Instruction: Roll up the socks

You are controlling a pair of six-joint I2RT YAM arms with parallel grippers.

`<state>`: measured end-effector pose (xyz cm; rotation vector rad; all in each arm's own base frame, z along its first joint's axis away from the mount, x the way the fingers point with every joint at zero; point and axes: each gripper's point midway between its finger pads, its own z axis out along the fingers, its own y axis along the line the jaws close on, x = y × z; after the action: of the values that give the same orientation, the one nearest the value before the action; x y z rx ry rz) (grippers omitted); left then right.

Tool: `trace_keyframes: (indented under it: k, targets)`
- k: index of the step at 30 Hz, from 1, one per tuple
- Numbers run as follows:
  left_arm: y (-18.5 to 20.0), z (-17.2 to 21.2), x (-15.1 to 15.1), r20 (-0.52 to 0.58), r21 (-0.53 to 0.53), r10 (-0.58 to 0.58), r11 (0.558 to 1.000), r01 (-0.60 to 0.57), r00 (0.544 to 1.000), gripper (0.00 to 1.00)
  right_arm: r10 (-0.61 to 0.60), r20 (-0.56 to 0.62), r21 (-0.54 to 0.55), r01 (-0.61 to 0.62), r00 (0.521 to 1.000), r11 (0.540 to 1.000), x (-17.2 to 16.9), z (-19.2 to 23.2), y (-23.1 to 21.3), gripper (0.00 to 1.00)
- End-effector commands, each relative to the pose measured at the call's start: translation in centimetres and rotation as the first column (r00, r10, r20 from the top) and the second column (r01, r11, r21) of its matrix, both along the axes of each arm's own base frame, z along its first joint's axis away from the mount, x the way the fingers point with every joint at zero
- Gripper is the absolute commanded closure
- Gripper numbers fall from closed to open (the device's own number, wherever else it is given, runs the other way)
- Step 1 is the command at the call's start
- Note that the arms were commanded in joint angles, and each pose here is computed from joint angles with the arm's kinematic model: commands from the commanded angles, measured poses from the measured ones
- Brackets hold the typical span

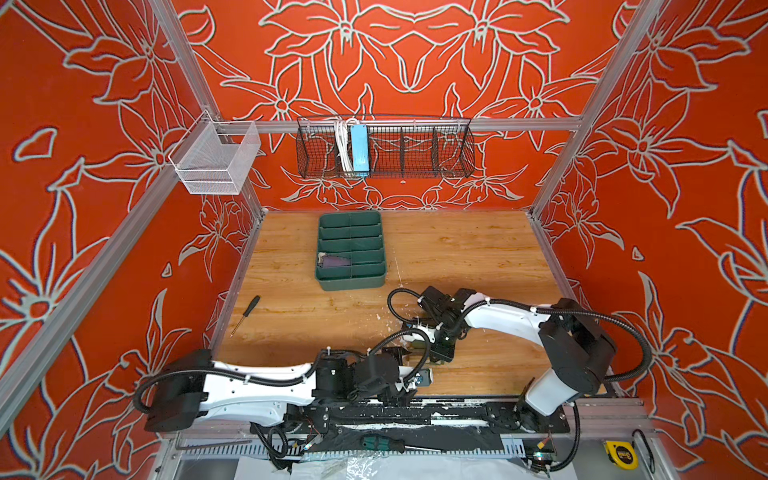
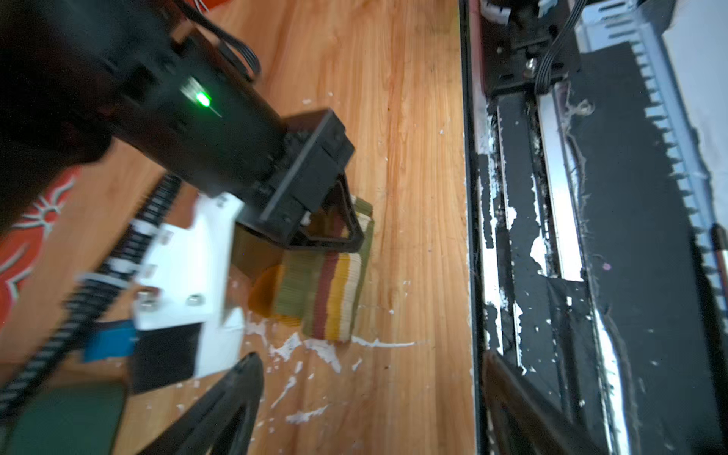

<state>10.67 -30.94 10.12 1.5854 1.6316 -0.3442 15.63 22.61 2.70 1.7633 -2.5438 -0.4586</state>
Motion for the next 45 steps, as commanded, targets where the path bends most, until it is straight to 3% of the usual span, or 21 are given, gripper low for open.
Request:
trace_keyframes:
  k: [1, 7, 12, 24, 36, 39, 42, 45]
  targets:
    - [-3.0, 1.5, 0.7, -0.021, -0.166, 0.048, 0.985, -0.051, 0.999, 0.15, 0.005, 0.079, -0.041, -0.001, 0.997, 0.999, 1.6, -1.4, -1.0, 1.00]
    - [-4.4, -0.9, 3.9, 0.096, -0.104, 0.165, 0.983, -0.155, 0.982, 0.24, 0.009, 0.010, -0.023, -0.009, 1.000, 1.000, 0.8, -1.5, -0.5, 1.00]
    - [-5.4, -3.5, 5.3, 0.132, -0.047, 0.217, 0.976, -0.213, 0.967, 0.34, 0.025, -0.036, -0.025, -0.025, 0.999, 0.999, 0.2, -1.4, -0.5, 1.00]
    - [-2.9, -8.3, 5.2, 0.099, 0.103, 0.245, 0.962, -0.254, 0.965, 0.49, 0.026, -0.111, 0.048, -0.021, 0.993, 0.999, -0.9, 0.7, 0.5, 1.00]
    - [-1.3, -11.1, 4.8, 0.061, 0.223, 0.274, 0.934, -0.281, 0.960, 0.92, 0.004, -0.106, 0.088, 0.006, 0.994, 0.996, -1.0, 2.1, 0.7, 1.00]
    - [-1.2, -11.0, 4.6, 0.048, 0.246, 0.276, 0.928, -0.279, 0.960, 0.97, -0.030, -0.059, 0.104, 0.036, 0.998, 0.994, -0.2, 2.8, 0.9, 0.87]
    - [-0.8, -10.5, 4.6, 0.045, 0.282, 0.299, 0.911, -0.299, 0.953, 0.98, -0.114, 0.099, 0.113, 0.103, 0.988, 0.988, 2.0, 4.5, 0.2, 0.65]
    - [-0.3, -9.8, 4.6, 0.023, 0.307, 0.336, 0.894, -0.327, 0.941, 0.99, -0.193, 0.229, 0.167, 0.157, 0.954, 0.973, 3.1, 7.1, -0.8, 0.55]
